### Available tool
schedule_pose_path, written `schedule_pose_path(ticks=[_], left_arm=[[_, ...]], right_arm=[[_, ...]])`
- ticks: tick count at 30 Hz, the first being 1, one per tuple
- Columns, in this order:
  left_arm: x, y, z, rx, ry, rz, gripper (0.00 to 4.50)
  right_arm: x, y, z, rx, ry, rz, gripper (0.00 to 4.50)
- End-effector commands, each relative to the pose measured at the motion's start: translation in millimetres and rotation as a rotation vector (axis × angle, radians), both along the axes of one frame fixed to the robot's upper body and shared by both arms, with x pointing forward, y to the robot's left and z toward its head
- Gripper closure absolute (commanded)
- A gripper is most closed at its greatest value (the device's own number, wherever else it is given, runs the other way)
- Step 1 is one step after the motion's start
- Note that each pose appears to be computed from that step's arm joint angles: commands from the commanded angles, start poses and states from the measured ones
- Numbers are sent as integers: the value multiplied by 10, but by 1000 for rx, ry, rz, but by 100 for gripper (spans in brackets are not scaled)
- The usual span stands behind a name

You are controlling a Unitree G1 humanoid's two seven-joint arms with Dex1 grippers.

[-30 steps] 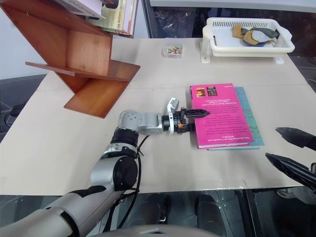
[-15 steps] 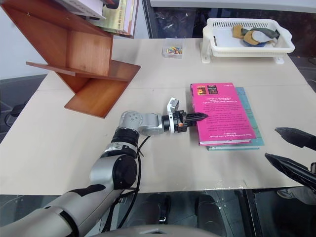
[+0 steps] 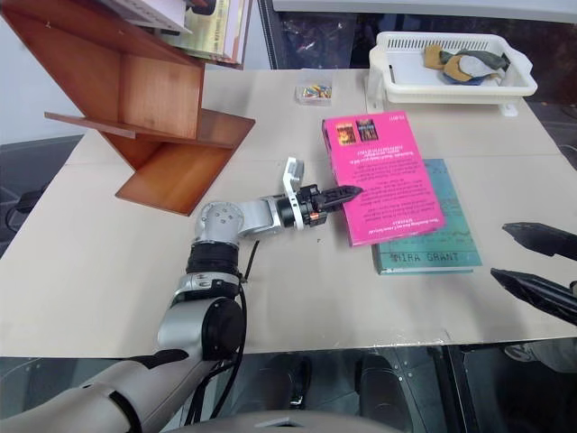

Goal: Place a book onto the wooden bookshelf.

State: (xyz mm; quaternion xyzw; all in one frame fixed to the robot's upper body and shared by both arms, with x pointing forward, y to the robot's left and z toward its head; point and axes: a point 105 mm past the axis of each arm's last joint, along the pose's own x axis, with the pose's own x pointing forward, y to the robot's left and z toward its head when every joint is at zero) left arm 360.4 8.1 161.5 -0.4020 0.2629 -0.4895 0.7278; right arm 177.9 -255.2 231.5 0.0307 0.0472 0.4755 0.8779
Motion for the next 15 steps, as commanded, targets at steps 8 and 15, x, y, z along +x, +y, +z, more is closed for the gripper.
schedule_pose_path(ticks=[8,15], left_arm=[[-25,227,410,216,-421,90,397],[-61,468,640,479,-802,205,397]], right_arm=[[400,-338,-192,118,89,75,57],[621,-292,-113,168,125,195,57]])
